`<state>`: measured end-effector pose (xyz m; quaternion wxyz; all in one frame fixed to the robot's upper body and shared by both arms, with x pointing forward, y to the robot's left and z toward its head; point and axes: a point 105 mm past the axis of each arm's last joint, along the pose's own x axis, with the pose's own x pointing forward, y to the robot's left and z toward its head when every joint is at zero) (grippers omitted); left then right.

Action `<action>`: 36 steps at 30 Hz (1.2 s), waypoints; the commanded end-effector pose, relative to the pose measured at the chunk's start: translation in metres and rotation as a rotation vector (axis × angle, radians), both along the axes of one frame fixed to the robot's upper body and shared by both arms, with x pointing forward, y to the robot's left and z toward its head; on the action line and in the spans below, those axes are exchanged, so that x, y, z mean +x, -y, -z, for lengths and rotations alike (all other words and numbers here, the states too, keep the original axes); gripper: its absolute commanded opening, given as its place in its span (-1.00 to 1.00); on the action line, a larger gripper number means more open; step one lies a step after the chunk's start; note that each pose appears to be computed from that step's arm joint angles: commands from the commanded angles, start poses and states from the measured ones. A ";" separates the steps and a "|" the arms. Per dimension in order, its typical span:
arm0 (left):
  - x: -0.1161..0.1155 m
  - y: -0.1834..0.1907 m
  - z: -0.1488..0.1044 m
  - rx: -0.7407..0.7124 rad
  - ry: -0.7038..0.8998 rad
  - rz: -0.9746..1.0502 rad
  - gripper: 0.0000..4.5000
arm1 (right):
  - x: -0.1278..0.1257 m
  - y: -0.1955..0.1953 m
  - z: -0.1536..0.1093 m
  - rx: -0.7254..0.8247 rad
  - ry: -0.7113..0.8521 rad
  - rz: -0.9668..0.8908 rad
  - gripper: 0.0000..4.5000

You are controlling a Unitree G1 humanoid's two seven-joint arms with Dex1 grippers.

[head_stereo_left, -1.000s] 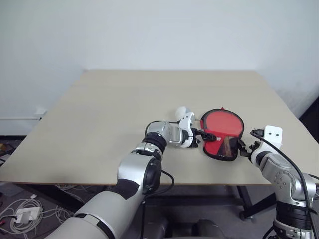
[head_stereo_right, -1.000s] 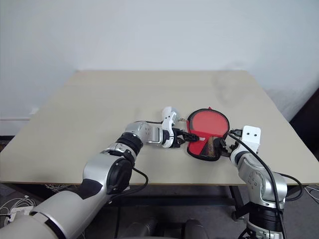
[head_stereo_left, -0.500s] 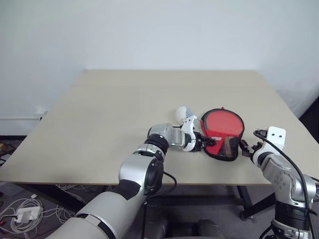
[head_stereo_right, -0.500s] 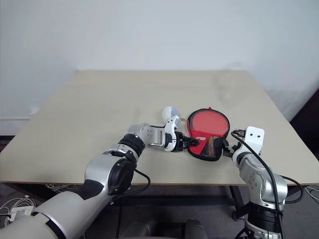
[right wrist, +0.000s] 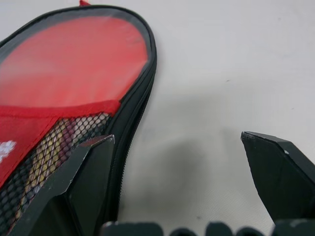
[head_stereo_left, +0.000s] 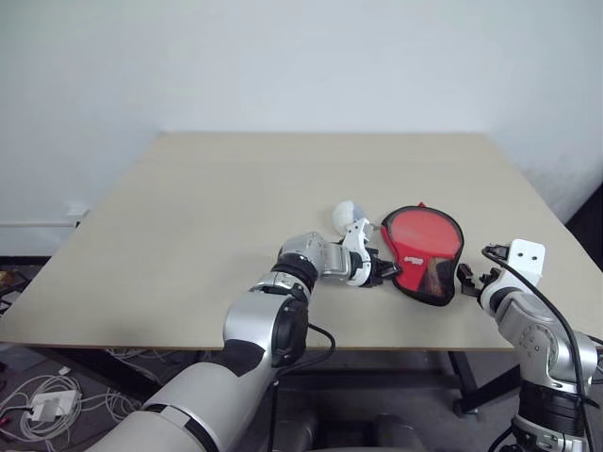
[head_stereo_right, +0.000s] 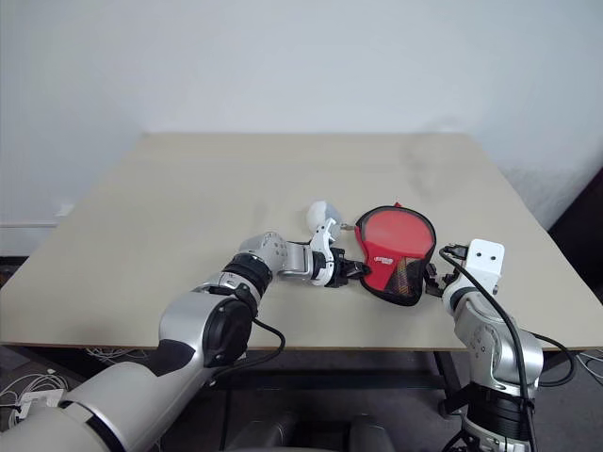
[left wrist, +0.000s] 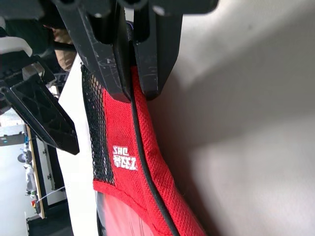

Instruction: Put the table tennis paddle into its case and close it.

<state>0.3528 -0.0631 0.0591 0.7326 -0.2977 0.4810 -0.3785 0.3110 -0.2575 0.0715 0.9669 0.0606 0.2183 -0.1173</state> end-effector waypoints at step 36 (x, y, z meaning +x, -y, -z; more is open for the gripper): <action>-0.099 -0.073 -0.032 0.006 -0.266 0.589 -0.37 | 0.012 -0.010 -0.020 -0.040 0.063 -0.027 1.00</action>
